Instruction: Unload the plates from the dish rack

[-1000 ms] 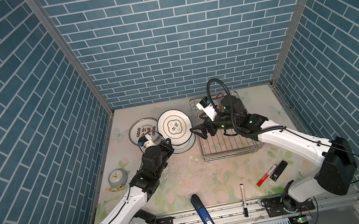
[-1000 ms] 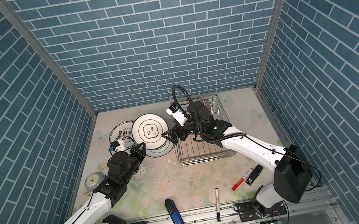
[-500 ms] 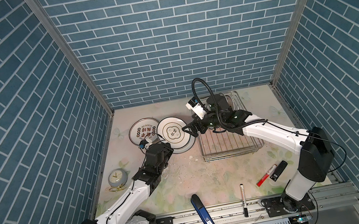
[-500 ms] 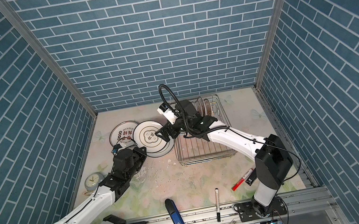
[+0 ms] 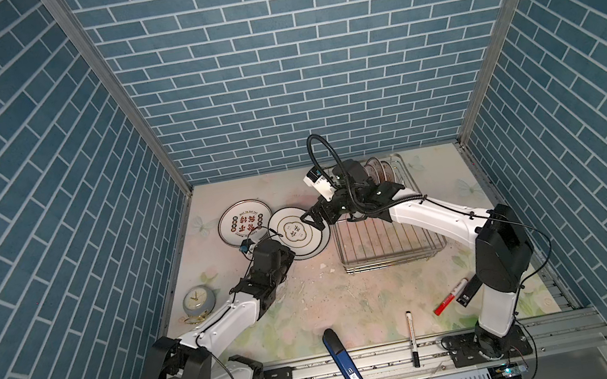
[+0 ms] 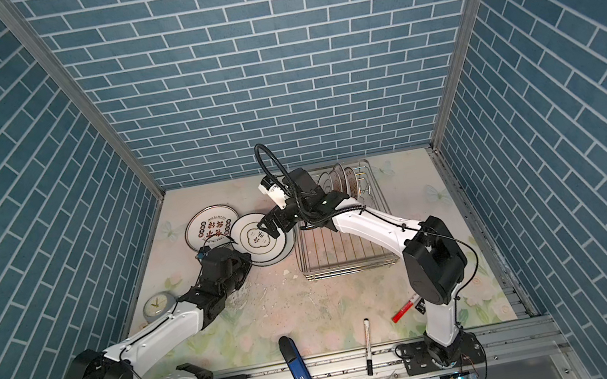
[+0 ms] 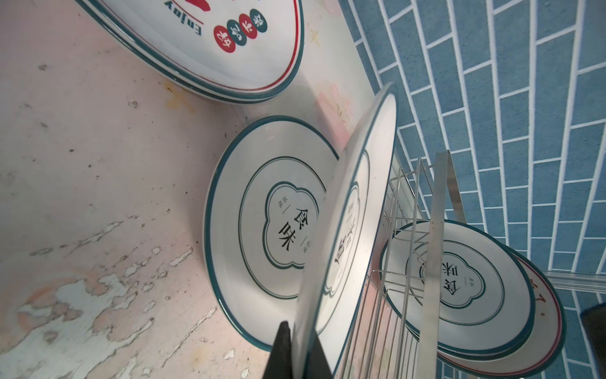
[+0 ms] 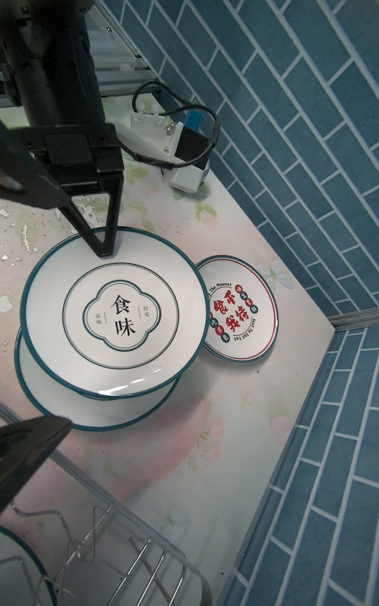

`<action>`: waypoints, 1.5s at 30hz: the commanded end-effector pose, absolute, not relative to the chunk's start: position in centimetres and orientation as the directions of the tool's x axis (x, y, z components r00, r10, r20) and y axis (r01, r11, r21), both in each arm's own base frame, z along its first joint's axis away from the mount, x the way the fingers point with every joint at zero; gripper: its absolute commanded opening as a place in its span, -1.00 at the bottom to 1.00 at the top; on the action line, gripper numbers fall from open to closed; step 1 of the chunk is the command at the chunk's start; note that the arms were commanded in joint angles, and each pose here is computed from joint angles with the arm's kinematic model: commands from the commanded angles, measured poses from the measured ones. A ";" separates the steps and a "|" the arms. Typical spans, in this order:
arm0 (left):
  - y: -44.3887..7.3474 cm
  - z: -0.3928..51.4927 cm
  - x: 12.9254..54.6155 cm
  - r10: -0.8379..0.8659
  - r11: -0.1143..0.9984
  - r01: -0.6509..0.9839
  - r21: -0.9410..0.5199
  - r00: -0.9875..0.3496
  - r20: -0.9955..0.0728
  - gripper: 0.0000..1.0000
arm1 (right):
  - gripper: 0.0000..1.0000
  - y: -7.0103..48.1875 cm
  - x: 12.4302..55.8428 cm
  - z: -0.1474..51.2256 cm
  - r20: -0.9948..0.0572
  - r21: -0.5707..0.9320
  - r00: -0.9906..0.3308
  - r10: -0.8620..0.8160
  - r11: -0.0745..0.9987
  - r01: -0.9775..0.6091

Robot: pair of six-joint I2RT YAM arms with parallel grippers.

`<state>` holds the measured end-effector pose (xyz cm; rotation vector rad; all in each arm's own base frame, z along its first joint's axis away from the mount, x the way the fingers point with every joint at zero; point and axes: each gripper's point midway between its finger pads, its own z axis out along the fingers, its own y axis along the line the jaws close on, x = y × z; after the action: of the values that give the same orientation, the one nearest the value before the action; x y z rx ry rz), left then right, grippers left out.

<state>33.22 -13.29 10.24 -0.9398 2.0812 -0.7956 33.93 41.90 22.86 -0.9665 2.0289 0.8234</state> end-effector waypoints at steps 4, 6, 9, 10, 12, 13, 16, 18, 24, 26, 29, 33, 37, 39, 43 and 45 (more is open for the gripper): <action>-14.6 11.6 34.9 -0.824 0.487 -0.324 -0.811 -0.477 -0.305 -1.00 | 0.98 42.7 35.0 22.1 -0.809 0.168 -0.420 -0.412 0.523 -0.836; -14.7 11.3 35.0 -0.827 0.480 -0.326 -0.815 -0.479 -0.295 -1.00 | 0.98 42.8 35.2 21.8 -0.806 0.166 -0.423 -0.415 0.527 -0.833; -14.5 11.0 35.0 -0.831 0.481 -0.339 -0.809 -0.471 -0.297 -1.00 | 0.98 42.9 35.3 21.5 -0.799 0.167 -0.428 -0.422 0.528 -0.833; -14.5 11.0 35.1 -0.832 0.481 -0.339 -0.809 -0.468 -0.298 -1.00 | 0.98 42.9 35.4 21.5 -0.799 0.165 -0.428 -0.422 0.530 -0.832; -14.5 11.0 35.1 -0.832 0.480 -0.339 -0.809 -0.468 -0.298 -1.00 | 0.98 42.9 35.4 21.4 -0.797 0.160 -0.426 -0.428 0.530 -0.833; -14.5 11.0 35.1 -0.832 0.480 -0.338 -0.810 -0.469 -0.297 -1.00 | 0.97 42.9 35.3 21.3 -0.795 0.157 -0.425 -0.433 0.530 -0.834; -14.7 11.0 35.3 -0.830 0.482 -0.339 -0.808 -0.473 -0.296 -1.00 | 0.97 43.0 35.4 21.1 -0.793 0.155 -0.424 -0.438 0.528 -0.835; -14.7 10.8 35.3 -0.830 0.482 -0.343 -0.807 -0.473 -0.295 -1.00 | 0.97 43.0 35.6 20.8 -0.787 0.154 -0.428 -0.444 0.530 -0.834; -14.8 10.2 35.6 -0.833 0.474 -0.353 -0.806 -0.478 -0.281 -1.00 | 0.98 43.1 35.6 20.4 -0.781 0.153 -0.430 -0.452 0.529 -0.835; -14.6 10.1 35.6 -0.836 0.473 -0.353 -0.807 -0.470 -0.285 -1.00 | 0.97 43.2 35.6 20.4 -0.782 0.153 -0.430 -0.451 0.529 -0.834; -14.6 9.9 35.7 -0.835 0.473 -0.358 -0.805 -0.473 -0.281 -1.00 | 0.97 43.2 35.6 20.0 -0.776 0.154 -0.434 -0.458 0.529 -0.835; -14.6 9.8 35.8 -0.834 0.478 -0.359 -0.802 -0.472 -0.286 -1.00 | 0.96 43.4 35.6 19.4 -0.766 0.156 -0.439 -0.469 0.527 -0.835; -14.5 9.3 35.9 -0.834 0.482 -0.370 -0.794 -0.472 -0.286 -1.00 | 0.96 43.9 35.4 19.2 -0.766 0.180 -0.444 -0.466 0.507 -0.843; -14.8 9.1 36.1 -0.832 0.476 -0.368 -0.799 -0.483 -0.273 -1.00 | 0.96 44.1 35.4 19.0 -0.762 0.185 -0.447 -0.469 0.503 -0.844; -14.9 8.5 36.1 -0.831 0.476 -0.375 -0.795 -0.489 -0.266 -1.00 | 0.95 43.9 35.6 18.8 -0.756 0.179 -0.451 -0.475 0.513 -0.840; -14.7 8.3 36.0 -0.833 0.475 -0.380 -0.794 -0.485 -0.266 -1.00 | 0.95 43.8 35.7 18.7 -0.755 0.175 -0.451 -0.476 0.516 -0.839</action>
<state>34.76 -14.40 6.50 -1.0243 2.1310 -0.8364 35.64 43.25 18.10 -1.0259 2.1428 0.7287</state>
